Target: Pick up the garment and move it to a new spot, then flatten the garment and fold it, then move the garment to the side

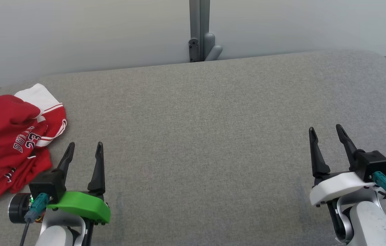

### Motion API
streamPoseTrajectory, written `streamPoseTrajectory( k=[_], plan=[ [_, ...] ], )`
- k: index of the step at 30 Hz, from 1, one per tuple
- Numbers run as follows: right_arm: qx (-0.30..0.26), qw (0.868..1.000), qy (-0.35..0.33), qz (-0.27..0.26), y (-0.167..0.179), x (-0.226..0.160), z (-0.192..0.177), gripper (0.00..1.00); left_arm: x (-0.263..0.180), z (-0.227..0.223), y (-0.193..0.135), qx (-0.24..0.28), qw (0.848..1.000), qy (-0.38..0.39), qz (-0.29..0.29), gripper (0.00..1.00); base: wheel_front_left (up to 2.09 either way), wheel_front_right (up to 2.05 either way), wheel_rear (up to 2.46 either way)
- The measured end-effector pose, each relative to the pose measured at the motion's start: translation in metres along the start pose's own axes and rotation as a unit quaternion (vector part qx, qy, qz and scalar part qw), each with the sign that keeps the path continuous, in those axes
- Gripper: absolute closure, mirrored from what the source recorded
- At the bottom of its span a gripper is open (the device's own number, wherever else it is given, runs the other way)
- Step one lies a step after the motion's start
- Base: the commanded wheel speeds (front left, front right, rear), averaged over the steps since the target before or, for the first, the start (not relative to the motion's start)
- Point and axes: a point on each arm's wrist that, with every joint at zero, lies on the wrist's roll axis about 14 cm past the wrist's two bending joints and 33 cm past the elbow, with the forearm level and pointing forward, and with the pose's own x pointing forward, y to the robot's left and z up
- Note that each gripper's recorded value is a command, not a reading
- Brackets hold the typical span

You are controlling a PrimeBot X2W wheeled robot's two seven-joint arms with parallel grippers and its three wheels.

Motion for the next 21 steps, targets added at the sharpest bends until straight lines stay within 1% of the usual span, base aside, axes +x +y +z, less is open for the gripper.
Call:
streamPoseTrajectory(
  k=[12, 21],
  plan=[
    [-0.013, 1.0, 0.003, -0.001, -0.0004, -0.0009, -0.0043, 0.0, 0.0007, -0.0004, -0.0023, 0.024, 1.0, 0.002, -0.003, 0.0, 0.0, 0.0, 0.0],
    [-0.003, 1.0, 0.008, -0.002, 0.0007, 0.0012, -0.0093, 0.0, 0.0008, -0.0017, 0.0012, 0.022, 1.0, 0.004, 0.002, 0.0, 0.0, 0.0, 0.0]
  ],
)
